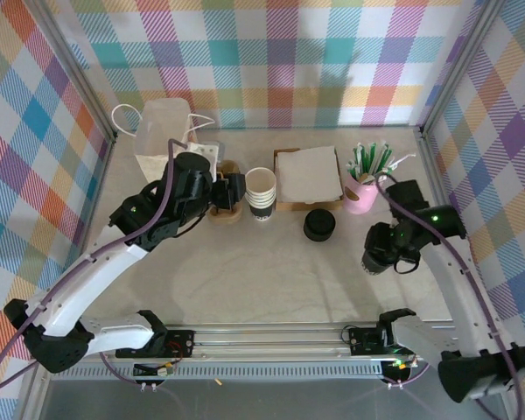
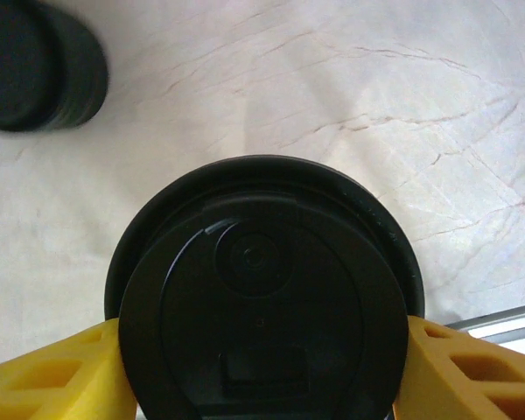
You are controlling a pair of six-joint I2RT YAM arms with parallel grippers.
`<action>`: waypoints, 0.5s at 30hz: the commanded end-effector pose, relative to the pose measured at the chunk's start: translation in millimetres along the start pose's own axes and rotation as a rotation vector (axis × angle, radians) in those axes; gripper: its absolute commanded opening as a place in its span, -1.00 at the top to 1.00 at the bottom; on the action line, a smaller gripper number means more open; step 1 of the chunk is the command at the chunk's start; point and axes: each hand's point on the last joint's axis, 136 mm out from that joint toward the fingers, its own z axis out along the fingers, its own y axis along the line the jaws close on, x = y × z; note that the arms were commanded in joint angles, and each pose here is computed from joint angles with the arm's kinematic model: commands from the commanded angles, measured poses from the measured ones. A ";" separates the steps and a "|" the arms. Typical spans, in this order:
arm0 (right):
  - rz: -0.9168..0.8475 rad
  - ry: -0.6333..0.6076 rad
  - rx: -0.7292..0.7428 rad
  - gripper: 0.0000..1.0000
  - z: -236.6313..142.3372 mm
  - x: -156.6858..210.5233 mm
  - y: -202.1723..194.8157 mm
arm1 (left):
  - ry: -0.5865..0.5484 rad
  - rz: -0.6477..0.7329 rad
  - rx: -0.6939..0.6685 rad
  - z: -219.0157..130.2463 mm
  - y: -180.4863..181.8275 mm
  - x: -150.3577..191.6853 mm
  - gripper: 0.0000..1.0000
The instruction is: Pack the takeout coffee
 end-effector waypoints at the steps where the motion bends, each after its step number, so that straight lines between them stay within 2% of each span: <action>1: 0.065 -0.019 -0.108 -0.01 12.1 -21.2 4.8 | -0.061 0.042 0.022 -5.5 -7.2 -18.7 -0.09; 4: 0.118 -0.040 -0.097 0.00 23.6 -45.3 -5.8 | -0.071 0.063 0.013 -6.1 -5.8 -21.1 -0.09; 9: 0.133 -0.074 0.033 0.01 37.4 -84.7 -38.0 | -0.080 0.087 -0.034 -7.8 3.1 -22.4 -0.09; 15: 0.142 -0.090 0.101 -0.01 54.8 -116.6 -65.7 | -0.102 0.097 -0.185 -16.7 33.9 -28.7 -0.08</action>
